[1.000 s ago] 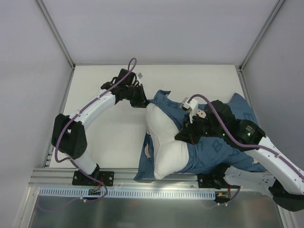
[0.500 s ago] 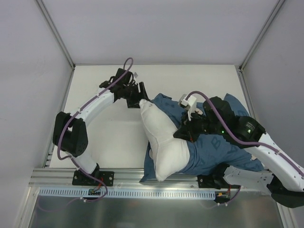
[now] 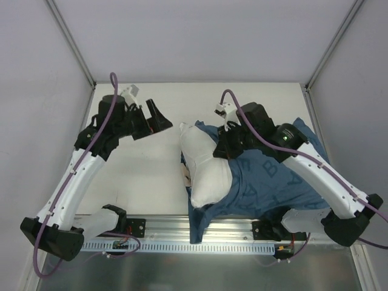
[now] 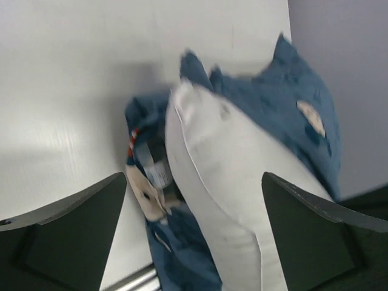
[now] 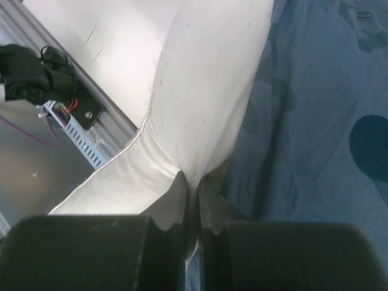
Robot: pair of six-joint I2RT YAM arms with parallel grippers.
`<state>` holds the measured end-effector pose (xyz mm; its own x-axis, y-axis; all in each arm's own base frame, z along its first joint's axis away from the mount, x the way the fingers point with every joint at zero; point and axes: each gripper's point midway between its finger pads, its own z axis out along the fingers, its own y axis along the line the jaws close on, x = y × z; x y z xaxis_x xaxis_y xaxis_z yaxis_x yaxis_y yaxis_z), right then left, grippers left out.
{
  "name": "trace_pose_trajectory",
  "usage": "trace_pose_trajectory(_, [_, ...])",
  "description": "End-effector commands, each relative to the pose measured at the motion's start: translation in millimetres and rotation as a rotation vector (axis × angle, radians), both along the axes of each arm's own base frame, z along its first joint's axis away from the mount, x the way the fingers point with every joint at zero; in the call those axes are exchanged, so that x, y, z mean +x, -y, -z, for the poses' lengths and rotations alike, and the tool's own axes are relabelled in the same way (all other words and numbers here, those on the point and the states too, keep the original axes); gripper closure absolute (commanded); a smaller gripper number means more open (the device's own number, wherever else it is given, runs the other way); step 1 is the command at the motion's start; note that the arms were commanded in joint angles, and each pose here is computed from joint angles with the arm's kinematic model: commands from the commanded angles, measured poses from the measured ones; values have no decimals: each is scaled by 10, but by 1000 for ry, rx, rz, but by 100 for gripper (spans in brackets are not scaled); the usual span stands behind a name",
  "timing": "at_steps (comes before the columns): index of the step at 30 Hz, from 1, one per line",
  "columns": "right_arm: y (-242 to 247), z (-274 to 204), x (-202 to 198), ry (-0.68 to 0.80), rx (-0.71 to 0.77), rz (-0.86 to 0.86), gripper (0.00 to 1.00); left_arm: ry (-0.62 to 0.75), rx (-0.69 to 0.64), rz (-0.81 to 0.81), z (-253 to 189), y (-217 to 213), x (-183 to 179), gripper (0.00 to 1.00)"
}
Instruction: Remove the pillowcase from the pillow
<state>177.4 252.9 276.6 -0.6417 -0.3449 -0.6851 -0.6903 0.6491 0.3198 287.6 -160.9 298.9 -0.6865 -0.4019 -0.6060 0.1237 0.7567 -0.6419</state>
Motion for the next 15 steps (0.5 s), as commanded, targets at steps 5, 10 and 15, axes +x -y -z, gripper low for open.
trace_pose_trajectory(5, [-402, -436, 450, 32, 141, 149, 99, -189, -66, 232, 398, 654, -802, 1])
trace_pose_trajectory(10, [-496, -370, 550, 7, 133, 177, 99, -221, -118, 328, 431, 805, -1108, 1])
trace_pose_trajectory(15, [-552, -330, 579, -8, 127, 179, 99, -213, -156, 441, 421, 1046, -1330, 1])
